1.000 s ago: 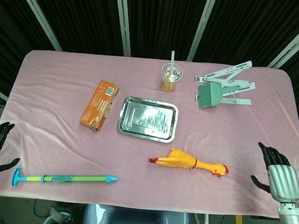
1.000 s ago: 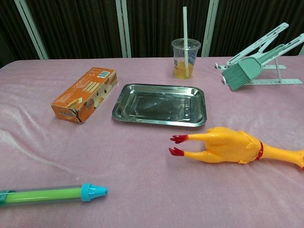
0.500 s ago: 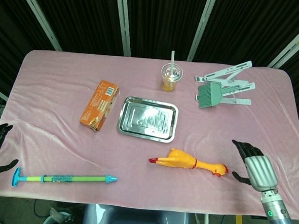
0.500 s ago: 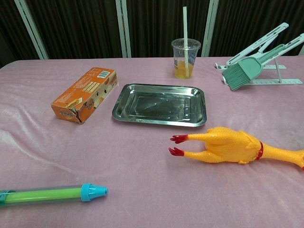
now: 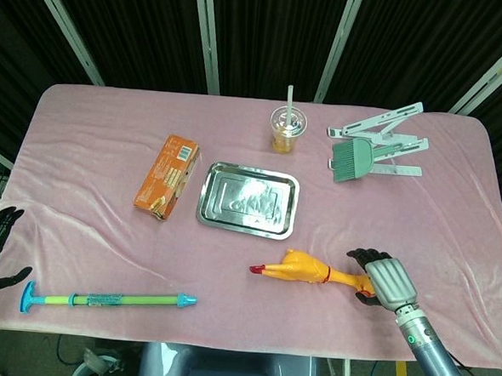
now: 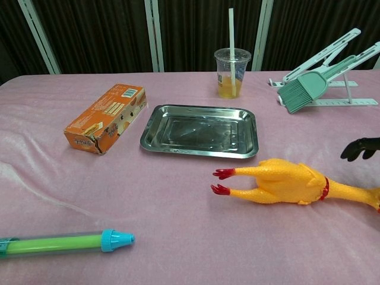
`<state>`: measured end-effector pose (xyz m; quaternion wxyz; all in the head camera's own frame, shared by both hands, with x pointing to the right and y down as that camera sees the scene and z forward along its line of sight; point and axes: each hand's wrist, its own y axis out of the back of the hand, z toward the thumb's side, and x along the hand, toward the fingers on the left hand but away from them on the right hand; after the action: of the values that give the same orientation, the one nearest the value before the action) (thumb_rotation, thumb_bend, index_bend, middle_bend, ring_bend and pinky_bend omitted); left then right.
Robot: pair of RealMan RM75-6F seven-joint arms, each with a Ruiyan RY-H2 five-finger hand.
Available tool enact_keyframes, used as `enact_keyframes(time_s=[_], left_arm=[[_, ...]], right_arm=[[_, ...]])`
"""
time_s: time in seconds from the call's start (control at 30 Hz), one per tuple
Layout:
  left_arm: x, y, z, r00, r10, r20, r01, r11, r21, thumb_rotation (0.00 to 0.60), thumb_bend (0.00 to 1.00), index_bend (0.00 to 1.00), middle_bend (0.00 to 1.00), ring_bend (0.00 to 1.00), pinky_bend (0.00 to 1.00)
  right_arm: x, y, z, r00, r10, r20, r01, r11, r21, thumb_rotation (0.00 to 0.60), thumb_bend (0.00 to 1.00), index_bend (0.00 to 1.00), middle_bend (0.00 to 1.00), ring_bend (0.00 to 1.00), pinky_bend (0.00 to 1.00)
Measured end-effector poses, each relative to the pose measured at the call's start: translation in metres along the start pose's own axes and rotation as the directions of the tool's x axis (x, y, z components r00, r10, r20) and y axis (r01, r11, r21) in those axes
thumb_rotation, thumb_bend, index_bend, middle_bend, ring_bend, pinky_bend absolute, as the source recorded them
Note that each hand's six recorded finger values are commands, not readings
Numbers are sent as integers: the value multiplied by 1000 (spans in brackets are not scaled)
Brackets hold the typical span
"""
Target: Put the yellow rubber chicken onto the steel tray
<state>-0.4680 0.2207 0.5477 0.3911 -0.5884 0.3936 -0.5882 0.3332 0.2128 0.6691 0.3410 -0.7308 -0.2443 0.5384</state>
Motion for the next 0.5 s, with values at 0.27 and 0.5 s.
enact_keyframes(time_s=[0.27,0.5], left_arm=[[1,-5,-4,1000,-11,-9,11,1000,-6,600,24,119,110,33,0],[4,-9,-6,1000,-19,-11,19,1000,-11,600,24,120,110,33,0]], right_arm=[[-13,-8,13,999,12,-32,-13,1000,-4,600,208,318,325,332,416],[-21,-9,21,999,27,-47,-28,1000,-6,600,208,325,329,343,425]])
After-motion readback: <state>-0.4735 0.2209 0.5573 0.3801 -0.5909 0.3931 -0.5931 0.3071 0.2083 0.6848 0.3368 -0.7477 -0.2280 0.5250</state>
